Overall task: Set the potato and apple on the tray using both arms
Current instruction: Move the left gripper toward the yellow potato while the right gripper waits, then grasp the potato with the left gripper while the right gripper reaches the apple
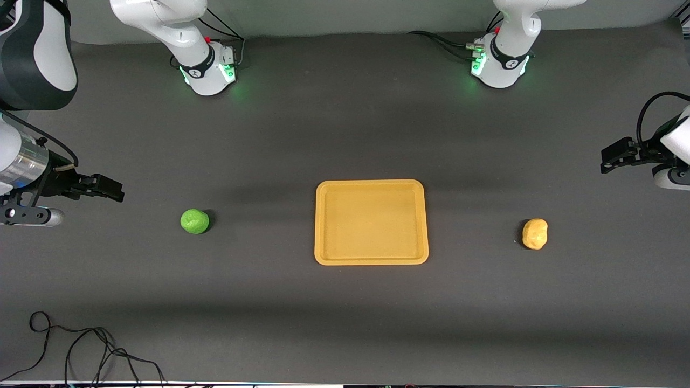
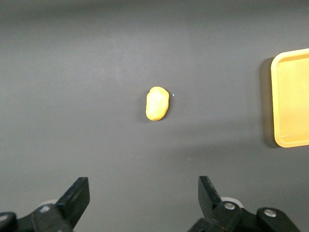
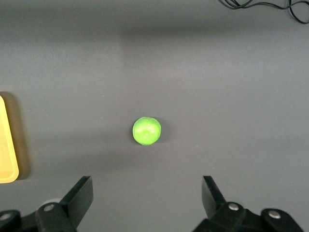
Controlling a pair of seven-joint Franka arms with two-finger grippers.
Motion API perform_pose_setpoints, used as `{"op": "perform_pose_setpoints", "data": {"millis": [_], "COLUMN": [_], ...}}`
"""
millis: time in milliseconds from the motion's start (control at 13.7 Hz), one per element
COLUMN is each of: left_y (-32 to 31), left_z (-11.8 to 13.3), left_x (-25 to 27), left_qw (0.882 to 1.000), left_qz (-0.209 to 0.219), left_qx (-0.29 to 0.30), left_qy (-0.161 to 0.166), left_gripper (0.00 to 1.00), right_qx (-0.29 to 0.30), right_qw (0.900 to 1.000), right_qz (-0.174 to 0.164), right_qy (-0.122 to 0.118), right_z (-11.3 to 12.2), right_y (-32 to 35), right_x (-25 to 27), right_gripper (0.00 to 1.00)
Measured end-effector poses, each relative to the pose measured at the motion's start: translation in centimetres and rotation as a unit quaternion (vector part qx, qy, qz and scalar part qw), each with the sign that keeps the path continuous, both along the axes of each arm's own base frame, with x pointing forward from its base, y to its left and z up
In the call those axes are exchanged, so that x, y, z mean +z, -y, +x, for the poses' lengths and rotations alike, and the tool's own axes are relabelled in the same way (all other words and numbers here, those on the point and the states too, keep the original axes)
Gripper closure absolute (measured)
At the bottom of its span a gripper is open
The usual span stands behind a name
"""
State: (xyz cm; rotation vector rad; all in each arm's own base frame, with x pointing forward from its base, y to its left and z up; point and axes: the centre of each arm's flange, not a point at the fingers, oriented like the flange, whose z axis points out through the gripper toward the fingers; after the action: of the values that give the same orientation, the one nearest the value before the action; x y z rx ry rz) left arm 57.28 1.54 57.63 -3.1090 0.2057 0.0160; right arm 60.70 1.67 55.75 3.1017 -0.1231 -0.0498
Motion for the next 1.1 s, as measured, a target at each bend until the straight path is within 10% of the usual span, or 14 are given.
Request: {"op": "perform_pose_setpoints", "data": {"millis": [659,1098], "left_y": [0.5,1.2], "left_z": [5.9,4.4], "left_x": [-19.1,-33.6], "left_qw": [0.999,0.999], "left_qz": [-0.001,0.001], "left_qx": [-0.012,-0.031], "left_qy": [-0.042,-0.025], "left_gripper": [0.0,0.0], "right_qx": [0.03,0.038], "right_qw": [1.0,0.998], "right_qz": [-0.004,-0.001], "right_qy": [0.007,0.04], "right_z": [0.3,-1.1], "right_y": [0.8,0.4], "right_x": [-1.1,-6.1], "right_gripper": [0.0,0.0]}}
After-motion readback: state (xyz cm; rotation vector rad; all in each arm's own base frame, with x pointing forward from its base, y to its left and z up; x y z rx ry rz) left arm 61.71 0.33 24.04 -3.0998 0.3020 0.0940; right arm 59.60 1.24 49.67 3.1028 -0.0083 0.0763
